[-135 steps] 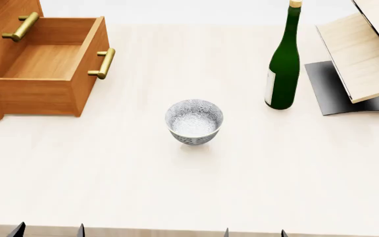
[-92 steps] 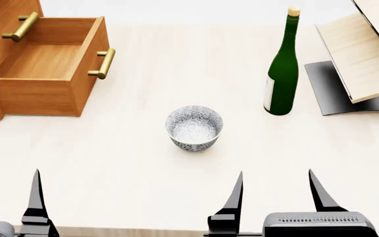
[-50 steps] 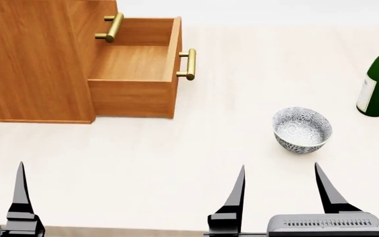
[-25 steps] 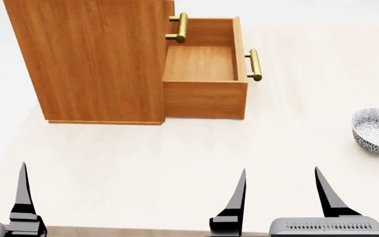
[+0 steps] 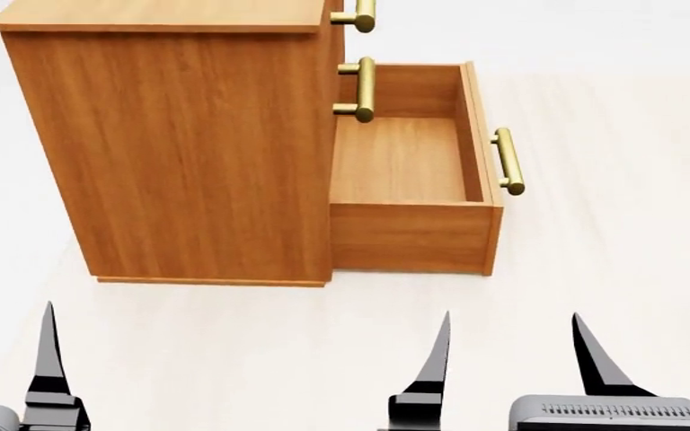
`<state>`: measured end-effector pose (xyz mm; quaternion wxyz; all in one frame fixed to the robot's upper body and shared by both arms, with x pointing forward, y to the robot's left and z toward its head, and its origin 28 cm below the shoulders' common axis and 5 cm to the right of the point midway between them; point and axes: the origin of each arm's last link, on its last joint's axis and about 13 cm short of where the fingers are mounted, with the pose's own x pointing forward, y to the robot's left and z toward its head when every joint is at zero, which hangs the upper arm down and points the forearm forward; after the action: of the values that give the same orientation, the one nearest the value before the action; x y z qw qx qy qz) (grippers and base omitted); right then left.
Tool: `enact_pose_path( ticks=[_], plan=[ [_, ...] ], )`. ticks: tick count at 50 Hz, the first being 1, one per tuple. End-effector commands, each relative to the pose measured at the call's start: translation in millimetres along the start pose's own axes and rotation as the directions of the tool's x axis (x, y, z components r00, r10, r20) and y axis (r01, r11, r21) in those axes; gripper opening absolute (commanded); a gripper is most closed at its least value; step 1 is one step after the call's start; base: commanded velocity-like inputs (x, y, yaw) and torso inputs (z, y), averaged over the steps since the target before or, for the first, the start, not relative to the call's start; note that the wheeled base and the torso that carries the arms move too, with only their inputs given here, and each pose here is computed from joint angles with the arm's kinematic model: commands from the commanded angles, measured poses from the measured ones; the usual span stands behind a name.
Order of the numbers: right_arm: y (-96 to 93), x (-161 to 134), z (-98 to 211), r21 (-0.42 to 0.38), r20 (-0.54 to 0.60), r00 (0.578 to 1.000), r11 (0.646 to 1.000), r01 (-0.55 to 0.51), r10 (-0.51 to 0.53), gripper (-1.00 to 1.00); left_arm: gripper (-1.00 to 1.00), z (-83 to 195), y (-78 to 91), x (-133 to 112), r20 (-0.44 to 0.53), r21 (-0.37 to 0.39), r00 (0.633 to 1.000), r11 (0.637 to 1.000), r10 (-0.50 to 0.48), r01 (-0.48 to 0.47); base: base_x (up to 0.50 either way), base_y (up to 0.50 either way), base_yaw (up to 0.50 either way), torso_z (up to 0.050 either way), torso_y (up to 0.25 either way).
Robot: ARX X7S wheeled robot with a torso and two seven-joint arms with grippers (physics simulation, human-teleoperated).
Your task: Close the bottom drawer of the cabinet.
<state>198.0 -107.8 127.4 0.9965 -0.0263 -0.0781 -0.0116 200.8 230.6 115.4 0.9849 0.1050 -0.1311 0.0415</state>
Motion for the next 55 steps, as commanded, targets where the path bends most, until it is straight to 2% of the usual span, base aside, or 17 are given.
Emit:
enact_pose_path(
  ticks=[1, 32, 35, 37, 40, 44, 46, 50, 51, 52, 53, 55],
  plan=[
    [-0.6, 0, 0, 0.028, -0.006, 1.000, 1.000, -0.004, 0.004, 1.00, 1.00, 0, -1.1, -1, -0.003, 0.004, 1.000, 1.000, -0.001, 0.001, 0.50, 0.00, 0.00, 0.000, 0.000],
    [1.0, 1, 1, -0.010, -0.004, 1.000, 1.000, -0.012, 0.012, 1.00, 1.00, -2, -2.0, -2, -0.004, -0.011, 1.000, 1.000, -0.004, 0.004, 0.50, 0.00, 0.00, 0.000, 0.000],
    [1.1, 4, -1, -0.078, -0.019, 0.998, 0.995, 0.060, -0.062, 1.00, 1.00, -2, -2.4, -2, -0.006, -0.011, 1.000, 1.000, -0.005, 0.005, 0.32, 0.00, 0.00, 0.000, 0.004],
    [1.4, 4, 1, -0.059, -0.022, 0.999, 0.997, 0.046, -0.047, 1.00, 1.00, -3, -2.6, -2, -0.007, -0.012, 1.000, 1.000, -0.006, 0.005, 0.00, 0.00, 0.00, 0.000, 0.000],
    [1.4, 4, 6, -0.103, -0.013, 0.996, 0.991, 0.084, -0.085, 1.00, 1.00, -2, -2.6, -2, -0.006, -0.011, 1.000, 1.000, -0.005, 0.005, 0.00, 0.00, 0.00, 0.000, 0.000],
    [1.1, 2, 21, -0.100, -0.006, 0.997, 0.992, 0.074, -0.075, 1.00, 1.00, -2, -2.4, -3, -0.007, -0.010, 1.000, 1.000, -0.005, 0.005, 0.00, 0.00, 0.00, 0.000, 0.000],
    [-2.0, 0, 37, -0.142, 0.052, 0.993, 0.984, 0.111, -0.105, 1.00, 1.00, -3, -2.0, -3, -0.009, -0.008, 1.000, 1.000, -0.003, 0.003, 0.00, 0.00, 0.00, 0.000, 0.000],
    [-14.1, 1, 75, -0.158, 0.145, 0.985, 0.980, 0.119, -0.096, 1.00, 1.00, -3, -1.8, -4, -0.010, -0.010, 1.000, 1.000, -0.002, 0.002, 0.00, 0.00, 0.00, 0.000, 0.000],
    [-17.1, 3, 81, -0.180, 0.154, 0.981, 0.973, 0.142, -0.115, 1.00, 1.00, -3, -1.8, -4, -0.009, -0.009, 1.000, 1.000, -0.002, 0.002, 0.00, 0.00, 0.00, 0.000, 0.000],
    [-28.9, 5, 93, -0.223, 0.215, 0.962, 0.950, 0.217, -0.169, 1.00, 1.00, -3, -1.8, -4, -0.009, -0.011, 1.000, 1.000, -0.002, 0.002, 0.00, 0.00, 0.00, 0.000, 0.000],
    [-34.9, 5, 103, -0.230, 0.255, 0.942, 0.932, 0.280, -0.220, 1.00, 1.00, -2, -2.1, -5, -0.009, -0.012, 1.000, 1.000, -0.003, 0.002, 0.00, 0.00, 0.00, 0.000, 0.000],
    [-36.3, 1, 105, -0.247, 0.213, 0.963, 0.945, 0.216, -0.164, 1.00, 1.00, -4, -2.4, -5, -0.011, -0.014, 1.000, 1.000, -0.003, 0.003, 0.00, 0.00, 0.00, 0.000, 0.000]
  ],
)
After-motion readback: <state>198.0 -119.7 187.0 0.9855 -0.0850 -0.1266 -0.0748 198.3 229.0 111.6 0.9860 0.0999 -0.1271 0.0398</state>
